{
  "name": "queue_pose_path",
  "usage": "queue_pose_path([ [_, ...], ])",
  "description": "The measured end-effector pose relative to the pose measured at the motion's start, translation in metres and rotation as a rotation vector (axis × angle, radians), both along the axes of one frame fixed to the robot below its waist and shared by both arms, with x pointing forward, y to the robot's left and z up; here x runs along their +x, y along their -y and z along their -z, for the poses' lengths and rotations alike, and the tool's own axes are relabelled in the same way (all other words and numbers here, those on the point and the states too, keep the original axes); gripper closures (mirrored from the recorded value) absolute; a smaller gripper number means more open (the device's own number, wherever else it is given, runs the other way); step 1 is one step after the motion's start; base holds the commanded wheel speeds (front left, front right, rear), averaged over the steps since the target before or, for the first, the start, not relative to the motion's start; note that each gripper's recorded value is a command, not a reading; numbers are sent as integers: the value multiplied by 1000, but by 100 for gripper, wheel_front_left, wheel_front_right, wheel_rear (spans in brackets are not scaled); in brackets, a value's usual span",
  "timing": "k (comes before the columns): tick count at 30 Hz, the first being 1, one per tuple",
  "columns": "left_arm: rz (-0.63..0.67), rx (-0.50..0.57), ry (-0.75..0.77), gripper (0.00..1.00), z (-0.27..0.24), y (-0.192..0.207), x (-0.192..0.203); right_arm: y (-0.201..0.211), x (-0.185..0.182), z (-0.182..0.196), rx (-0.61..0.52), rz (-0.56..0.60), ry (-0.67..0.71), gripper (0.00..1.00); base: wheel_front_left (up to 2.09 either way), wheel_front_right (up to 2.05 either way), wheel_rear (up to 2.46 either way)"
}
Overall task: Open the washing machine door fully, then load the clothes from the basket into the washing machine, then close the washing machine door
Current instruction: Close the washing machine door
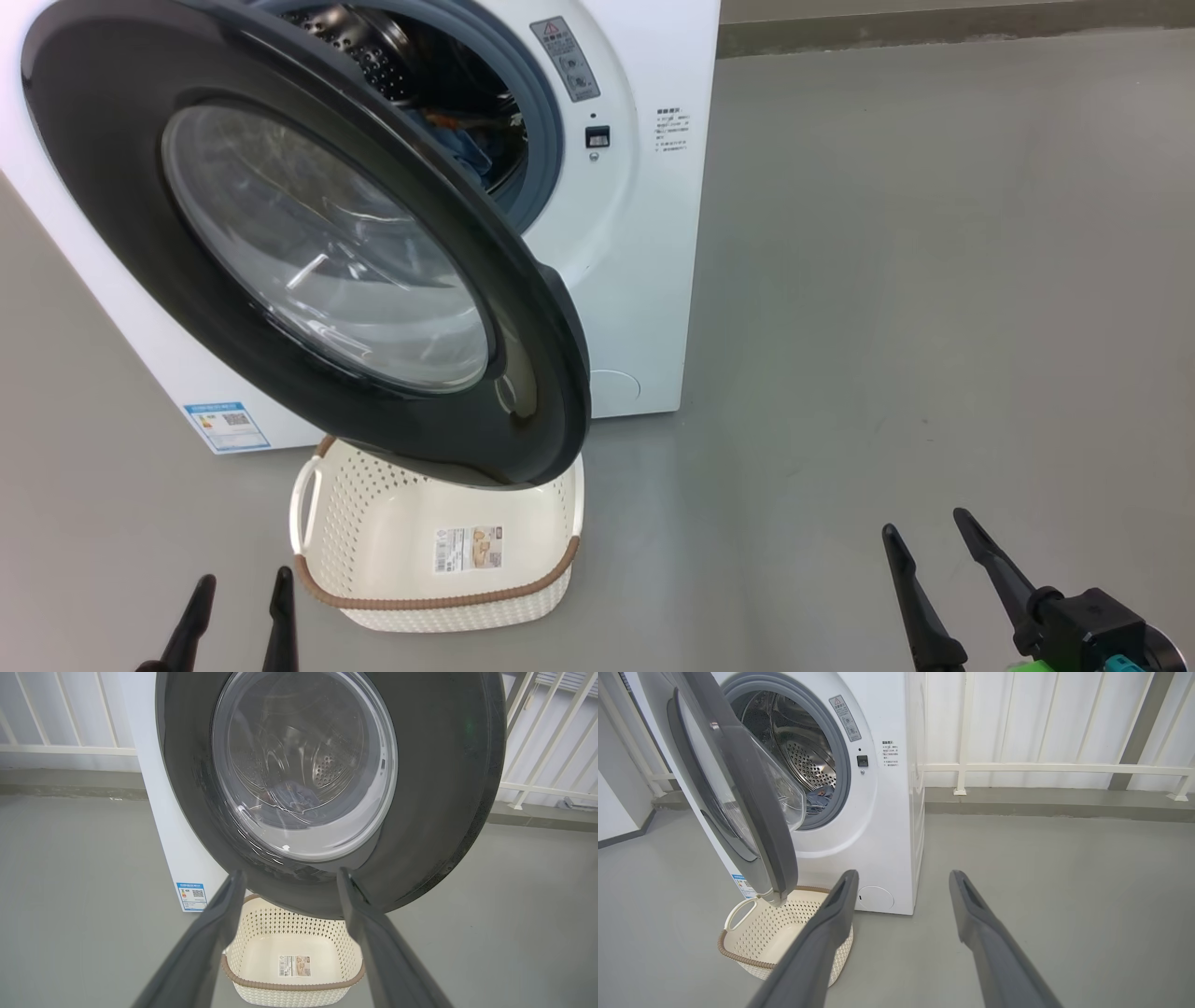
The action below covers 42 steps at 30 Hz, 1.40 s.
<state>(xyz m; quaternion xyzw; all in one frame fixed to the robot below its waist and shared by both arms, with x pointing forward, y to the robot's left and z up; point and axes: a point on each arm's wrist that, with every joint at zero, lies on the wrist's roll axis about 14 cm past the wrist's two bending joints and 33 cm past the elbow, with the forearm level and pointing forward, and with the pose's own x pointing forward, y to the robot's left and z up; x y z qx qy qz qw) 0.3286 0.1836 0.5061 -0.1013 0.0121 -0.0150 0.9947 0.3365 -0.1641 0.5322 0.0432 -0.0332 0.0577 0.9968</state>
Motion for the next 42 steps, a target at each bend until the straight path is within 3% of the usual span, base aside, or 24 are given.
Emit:
queue_pose_path([
  [1, 0, 0, 0, 0, 0, 0, 0, 0, 0, 0, 0, 0, 0, 0, 0, 0, 0],
  [2, 1, 0, 0, 0, 0, 0, 0, 0, 0, 0, 1, 0, 0, 13, 0, 0, 0],
  [3, 2, 0, -1, 0, 0, 1, 0, 0, 0, 0, 2, 1, -1, 63, 0, 0, 0],
  [4, 2, 0, -1, 0, 0, 1, 0, 0, 0, 0, 2, 2, -1, 89, 0, 0, 0],
  [5, 2, -3, -2, 0, 0, 1, 0, 0, 0, 0, 2, 2, -1, 100, 0, 0, 0],
  [24, -21, -23, 4, 0, 1, 1, 13, -14, 22, 22, 5, -49, -70, 100, 0, 0, 0],
  [35, -57, -28, 44, 0, -7, -4, 29, -36, 98, 33, 8, -130, -71, 100, 0, 0, 0],
  [42, -96, -23, 51, 0, -7, -13, 27, -63, 145, 1, 88, -167, 42, 100, 0, 0, 0],
])
